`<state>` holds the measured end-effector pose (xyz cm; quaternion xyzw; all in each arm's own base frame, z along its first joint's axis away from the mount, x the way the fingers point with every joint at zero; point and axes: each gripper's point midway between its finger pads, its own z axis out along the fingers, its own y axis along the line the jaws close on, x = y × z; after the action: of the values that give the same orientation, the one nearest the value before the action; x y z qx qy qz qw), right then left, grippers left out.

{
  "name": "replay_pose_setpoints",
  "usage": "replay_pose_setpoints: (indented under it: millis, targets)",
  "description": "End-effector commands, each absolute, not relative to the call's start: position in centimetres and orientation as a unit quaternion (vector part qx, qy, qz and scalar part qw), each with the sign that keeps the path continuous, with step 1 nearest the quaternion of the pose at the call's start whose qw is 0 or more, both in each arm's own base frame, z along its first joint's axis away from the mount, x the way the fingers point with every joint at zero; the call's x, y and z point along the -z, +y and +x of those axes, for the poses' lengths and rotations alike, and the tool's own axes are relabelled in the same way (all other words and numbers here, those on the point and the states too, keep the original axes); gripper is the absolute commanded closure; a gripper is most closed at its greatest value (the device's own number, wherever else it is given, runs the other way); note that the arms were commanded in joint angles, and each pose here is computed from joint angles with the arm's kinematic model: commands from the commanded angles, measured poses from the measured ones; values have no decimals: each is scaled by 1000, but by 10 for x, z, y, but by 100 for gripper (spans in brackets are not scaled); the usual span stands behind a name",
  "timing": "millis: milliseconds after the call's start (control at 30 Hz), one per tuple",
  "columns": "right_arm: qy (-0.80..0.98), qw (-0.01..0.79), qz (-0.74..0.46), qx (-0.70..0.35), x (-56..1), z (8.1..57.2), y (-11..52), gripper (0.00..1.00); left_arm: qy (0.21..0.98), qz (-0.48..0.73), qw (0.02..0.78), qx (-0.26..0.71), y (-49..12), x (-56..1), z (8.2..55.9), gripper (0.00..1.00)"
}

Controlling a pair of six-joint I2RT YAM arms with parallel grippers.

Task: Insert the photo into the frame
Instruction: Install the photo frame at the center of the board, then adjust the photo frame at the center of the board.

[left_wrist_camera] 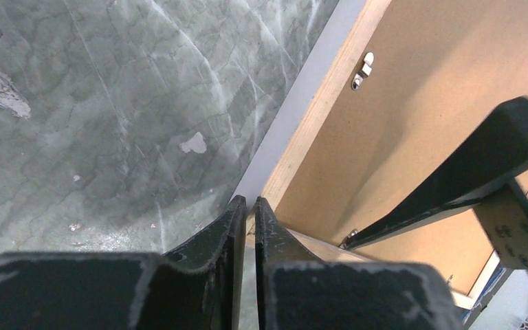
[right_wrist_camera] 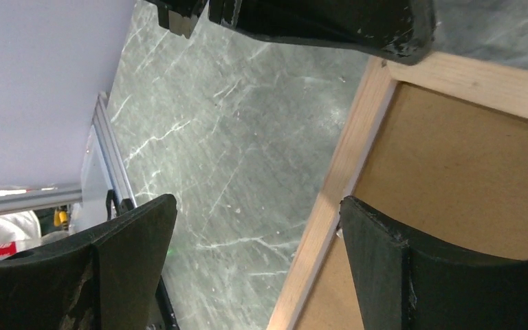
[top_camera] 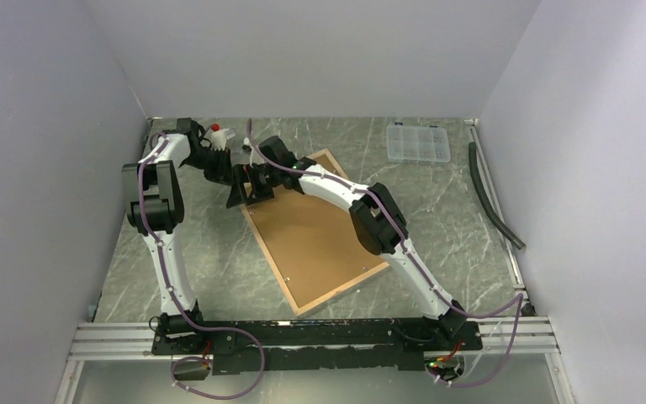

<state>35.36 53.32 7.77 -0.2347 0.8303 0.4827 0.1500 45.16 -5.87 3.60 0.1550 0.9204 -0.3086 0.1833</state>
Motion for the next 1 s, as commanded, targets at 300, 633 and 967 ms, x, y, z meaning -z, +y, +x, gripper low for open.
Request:
replay_pose_setpoints:
  millis: [300,633,967]
  targets:
    - [851,280,-127,-426,-183,352,401,0,926,163,168,295,-63,-42,462,75]
    - [910,151,-14,-387,-138,204,277,0,928,168,135,304,-68,-21,440,84]
    - [920,79,60,-380,-91,132,225,0,927,180,94,314,-74,-27,359,88]
